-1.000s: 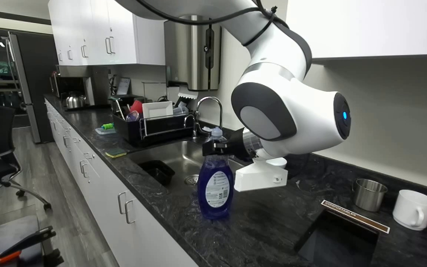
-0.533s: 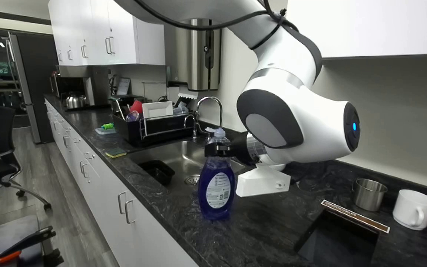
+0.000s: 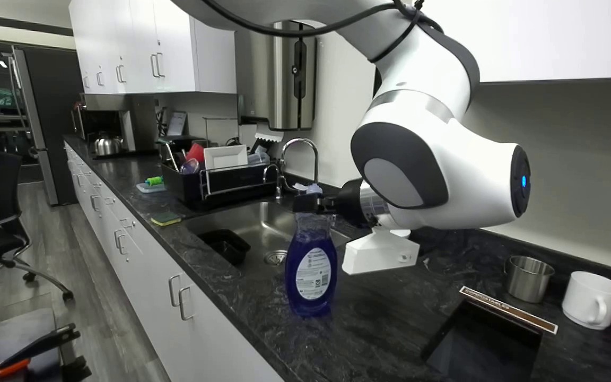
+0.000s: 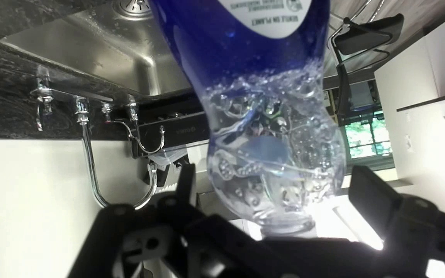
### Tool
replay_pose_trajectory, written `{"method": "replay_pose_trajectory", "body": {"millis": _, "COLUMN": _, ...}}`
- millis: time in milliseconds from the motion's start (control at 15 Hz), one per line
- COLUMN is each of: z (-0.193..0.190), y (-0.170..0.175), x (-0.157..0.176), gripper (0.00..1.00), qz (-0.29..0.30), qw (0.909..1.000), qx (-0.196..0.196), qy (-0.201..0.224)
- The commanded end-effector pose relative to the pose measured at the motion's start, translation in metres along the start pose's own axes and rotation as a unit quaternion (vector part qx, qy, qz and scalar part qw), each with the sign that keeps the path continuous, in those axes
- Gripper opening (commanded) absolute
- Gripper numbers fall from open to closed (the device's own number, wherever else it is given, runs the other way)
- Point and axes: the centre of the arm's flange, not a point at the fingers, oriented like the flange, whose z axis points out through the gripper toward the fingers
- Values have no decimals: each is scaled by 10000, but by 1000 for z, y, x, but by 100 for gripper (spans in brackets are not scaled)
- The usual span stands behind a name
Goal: Pick up the dish soap bottle
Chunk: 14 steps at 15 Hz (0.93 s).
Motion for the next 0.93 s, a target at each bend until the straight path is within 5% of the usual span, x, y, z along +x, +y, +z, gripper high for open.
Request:
{"method": "replay_pose_trajectory", "body": {"millis": 0, "z": -6, "y": 1, "x": 3, "gripper": 100, "qz": -138, "qw": 9997, "qx": 43, "qy": 171}}
{"method": "replay_pose_trajectory", "body": {"millis": 867, "z": -35, "y": -5, "x": -8, "gripper": 100, "qz": -81, "qw": 9987, "qx": -130, "qy": -478}}
